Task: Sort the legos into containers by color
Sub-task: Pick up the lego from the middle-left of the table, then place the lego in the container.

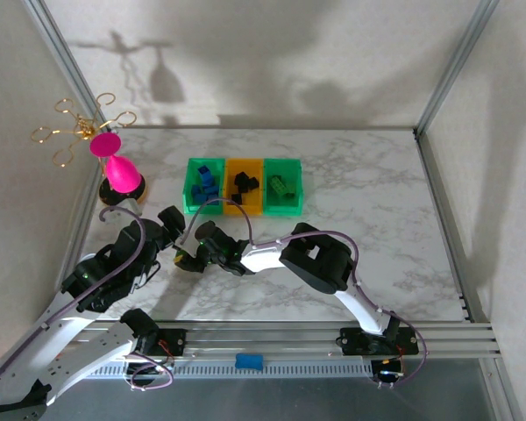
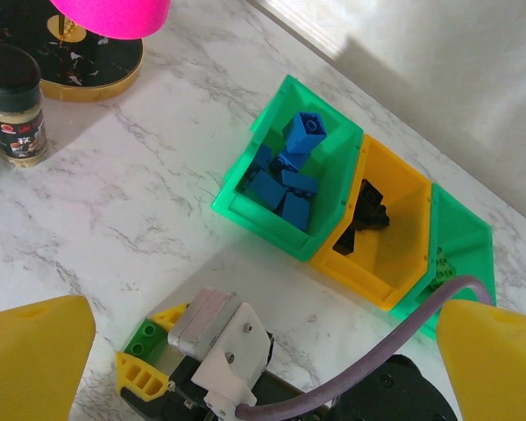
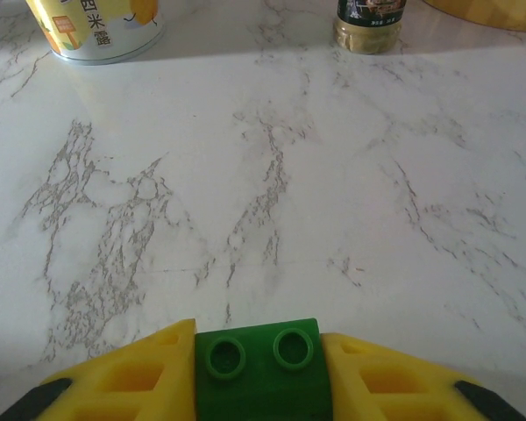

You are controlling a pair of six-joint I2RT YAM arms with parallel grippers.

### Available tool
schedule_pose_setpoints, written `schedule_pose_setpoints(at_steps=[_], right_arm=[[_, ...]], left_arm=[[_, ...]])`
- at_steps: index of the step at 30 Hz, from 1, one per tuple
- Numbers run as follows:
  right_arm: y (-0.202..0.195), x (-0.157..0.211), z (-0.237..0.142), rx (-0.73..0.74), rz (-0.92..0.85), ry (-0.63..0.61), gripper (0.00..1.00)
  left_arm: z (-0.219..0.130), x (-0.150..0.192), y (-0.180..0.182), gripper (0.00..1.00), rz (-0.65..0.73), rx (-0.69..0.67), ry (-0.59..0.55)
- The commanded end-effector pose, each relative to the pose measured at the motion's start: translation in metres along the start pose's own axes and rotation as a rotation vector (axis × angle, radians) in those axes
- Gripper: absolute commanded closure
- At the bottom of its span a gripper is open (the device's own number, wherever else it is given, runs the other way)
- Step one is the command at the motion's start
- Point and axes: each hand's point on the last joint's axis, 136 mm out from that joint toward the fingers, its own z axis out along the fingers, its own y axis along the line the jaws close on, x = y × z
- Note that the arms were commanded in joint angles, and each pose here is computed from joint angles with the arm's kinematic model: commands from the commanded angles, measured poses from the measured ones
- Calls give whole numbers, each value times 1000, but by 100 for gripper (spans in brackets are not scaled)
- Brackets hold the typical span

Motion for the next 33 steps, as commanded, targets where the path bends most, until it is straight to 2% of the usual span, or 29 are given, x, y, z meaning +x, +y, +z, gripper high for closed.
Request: schedule_pose_setpoints(at_steps=[1,9,14,17,21,27,30,33], right_arm=[[-2,-21,-16,13,-2,-33,69],[-14,-58,-64,53,63,-122,70],[-52,-77,-120,126,216,-200,68],[-86,-81,-156,230,291,-211,67],[-129,-72,-202,396,351,-197,66],[-195,-37,-260,599,490,-156,65],[-227,-14,-280,713,548,-127,65],[-250,13,-281,779,592,-58,65]], left_arm=[[-2,-5,7,0,-7,-23,-24],[-8,-12,0,1,-11,3,-27],[-11,-17,-11,0,-10,44,-26],[-9,-18,-23,1,-2,80,-22],[2,-11,-41,1,29,118,5],[24,10,-73,0,83,199,76],[33,19,-82,0,81,231,91],[41,25,-89,0,91,239,108]])
